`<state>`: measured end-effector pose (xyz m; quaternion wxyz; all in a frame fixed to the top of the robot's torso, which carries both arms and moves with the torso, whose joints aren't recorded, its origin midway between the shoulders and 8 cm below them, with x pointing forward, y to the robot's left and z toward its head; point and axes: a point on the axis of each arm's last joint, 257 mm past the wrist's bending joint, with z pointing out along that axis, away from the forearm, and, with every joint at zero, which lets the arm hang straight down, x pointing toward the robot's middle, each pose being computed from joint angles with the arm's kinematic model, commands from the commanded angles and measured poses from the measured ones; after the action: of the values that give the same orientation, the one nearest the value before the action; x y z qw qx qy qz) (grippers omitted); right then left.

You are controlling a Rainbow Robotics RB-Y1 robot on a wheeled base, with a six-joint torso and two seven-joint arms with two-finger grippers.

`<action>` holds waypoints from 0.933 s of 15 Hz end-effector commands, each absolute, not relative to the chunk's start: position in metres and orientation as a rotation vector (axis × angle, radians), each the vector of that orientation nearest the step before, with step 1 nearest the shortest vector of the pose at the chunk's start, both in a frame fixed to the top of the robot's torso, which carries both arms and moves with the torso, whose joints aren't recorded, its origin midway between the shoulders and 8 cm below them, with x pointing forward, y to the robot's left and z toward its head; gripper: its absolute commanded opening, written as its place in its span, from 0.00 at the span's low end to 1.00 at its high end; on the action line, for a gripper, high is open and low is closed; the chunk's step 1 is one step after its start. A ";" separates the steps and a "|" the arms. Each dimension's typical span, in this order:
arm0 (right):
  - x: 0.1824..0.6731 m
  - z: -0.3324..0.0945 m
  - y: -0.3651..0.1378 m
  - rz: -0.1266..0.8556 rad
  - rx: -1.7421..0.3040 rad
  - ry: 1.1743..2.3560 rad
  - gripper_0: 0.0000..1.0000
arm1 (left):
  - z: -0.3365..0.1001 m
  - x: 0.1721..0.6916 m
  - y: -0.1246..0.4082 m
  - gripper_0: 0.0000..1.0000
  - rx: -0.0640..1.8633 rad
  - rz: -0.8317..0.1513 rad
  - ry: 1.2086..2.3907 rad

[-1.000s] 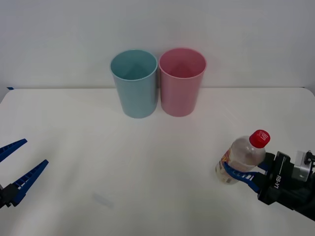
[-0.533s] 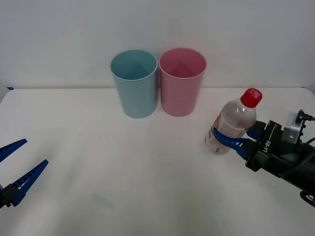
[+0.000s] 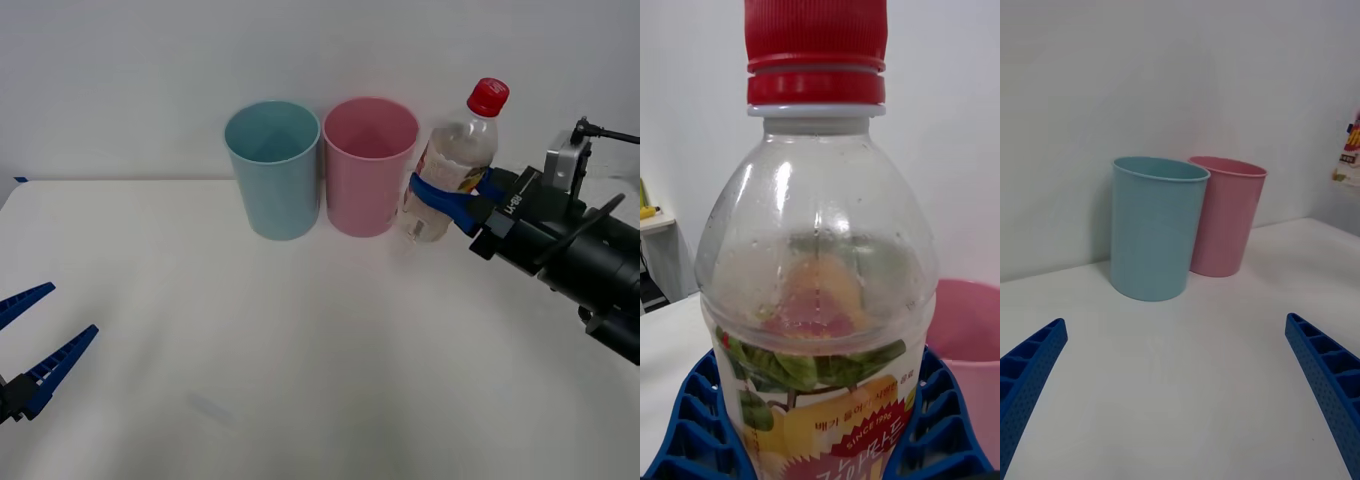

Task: Grasp the object on the table and drop it into the matching bin: aluminum can to the light blue bin, PET bottle to the pink bin.

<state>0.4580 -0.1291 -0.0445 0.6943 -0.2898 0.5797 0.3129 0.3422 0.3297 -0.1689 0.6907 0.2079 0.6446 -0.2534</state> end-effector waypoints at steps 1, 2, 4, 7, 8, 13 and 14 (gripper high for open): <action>0.480 -0.025 -0.124 0.704 -0.650 1.293 0.00 | -0.169 0.342 0.330 1.00 0.465 -0.567 1.441; 0.491 -0.019 -0.120 0.704 -0.658 1.292 0.00 | -0.169 0.342 0.330 1.00 0.465 -0.567 1.441; 0.511 -0.013 -0.116 0.700 -0.664 1.297 0.00 | -0.169 0.342 0.330 1.00 0.465 -0.567 1.441; 0.548 -0.006 -0.108 0.694 -0.668 1.318 0.00 | -0.169 0.342 0.330 1.00 0.465 -0.567 1.441; 0.560 -0.002 -0.107 0.672 -0.674 1.322 0.00 | -0.169 0.342 0.330 1.00 0.465 -0.567 1.441; 0.604 0.006 -0.100 0.629 -0.657 1.349 0.00 | -0.169 0.342 0.330 1.00 0.465 -0.567 1.441; 0.613 0.008 -0.097 0.620 -0.655 1.356 0.00 | -0.169 0.342 0.330 1.00 0.465 -0.567 1.441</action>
<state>0.6063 -0.0995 0.0064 0.6869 -0.2929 0.6035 0.2797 0.3422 0.3297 -0.1689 0.6907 0.2079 0.6446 -0.2534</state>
